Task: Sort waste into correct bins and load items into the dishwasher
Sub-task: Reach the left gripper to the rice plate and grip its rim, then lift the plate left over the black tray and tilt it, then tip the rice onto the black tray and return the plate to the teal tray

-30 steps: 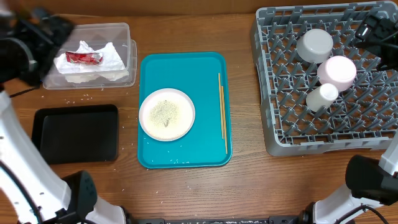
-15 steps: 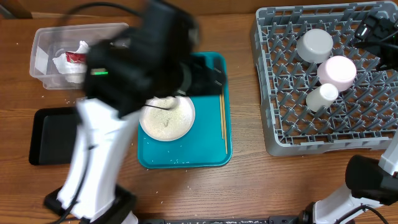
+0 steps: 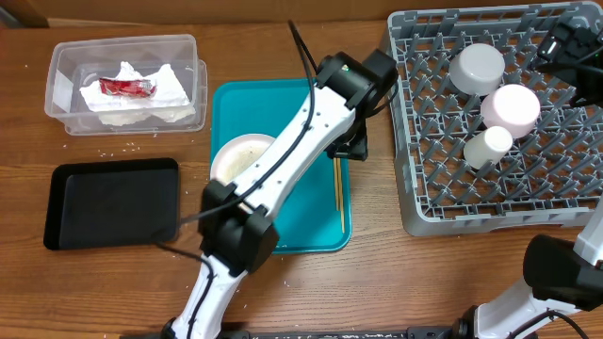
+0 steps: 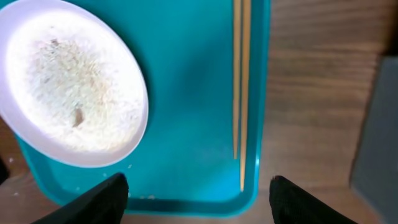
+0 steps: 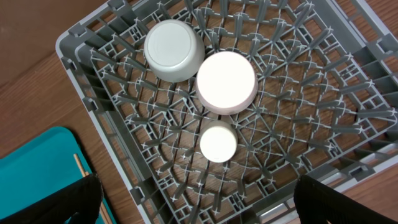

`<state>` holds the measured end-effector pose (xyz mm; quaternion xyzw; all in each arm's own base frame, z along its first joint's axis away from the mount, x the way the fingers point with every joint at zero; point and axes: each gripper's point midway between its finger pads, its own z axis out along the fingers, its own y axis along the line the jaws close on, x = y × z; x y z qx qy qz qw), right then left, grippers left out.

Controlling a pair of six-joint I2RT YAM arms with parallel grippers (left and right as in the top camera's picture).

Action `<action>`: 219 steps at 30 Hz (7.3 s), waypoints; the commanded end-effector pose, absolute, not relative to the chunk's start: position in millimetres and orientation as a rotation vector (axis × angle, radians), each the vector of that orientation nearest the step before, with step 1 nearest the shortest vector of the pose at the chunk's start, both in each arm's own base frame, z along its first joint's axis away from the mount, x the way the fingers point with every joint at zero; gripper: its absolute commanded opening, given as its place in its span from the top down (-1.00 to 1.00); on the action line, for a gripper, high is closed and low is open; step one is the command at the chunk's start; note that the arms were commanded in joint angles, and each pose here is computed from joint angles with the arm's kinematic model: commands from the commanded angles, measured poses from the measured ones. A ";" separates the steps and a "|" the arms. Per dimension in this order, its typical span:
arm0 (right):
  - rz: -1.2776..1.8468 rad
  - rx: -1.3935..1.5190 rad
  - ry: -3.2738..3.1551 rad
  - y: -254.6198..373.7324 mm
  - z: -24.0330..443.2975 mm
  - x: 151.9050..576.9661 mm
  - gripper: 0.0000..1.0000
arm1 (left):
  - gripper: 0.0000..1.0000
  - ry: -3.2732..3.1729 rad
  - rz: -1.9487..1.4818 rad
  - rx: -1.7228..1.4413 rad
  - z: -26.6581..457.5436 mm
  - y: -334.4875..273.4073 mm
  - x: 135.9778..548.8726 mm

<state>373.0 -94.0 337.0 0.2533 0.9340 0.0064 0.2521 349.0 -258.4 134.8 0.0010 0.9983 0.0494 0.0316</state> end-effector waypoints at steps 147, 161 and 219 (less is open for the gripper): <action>0.007 0.687 2.529 -96.1 339.9 373.0 -1.00 | 0.91 2.474 -1.124 -1.516 197.2 156.2 400.2; 0.007 0.687 2.529 -96.1 339.9 373.0 -0.99 | 0.91 2.271 -1.474 -1.693 169.8 177.2 373.4; 0.007 0.687 2.529 -96.1 339.9 373.0 -1.00 | 0.92 2.914 -0.338 -0.429 244.4 -107.6 337.4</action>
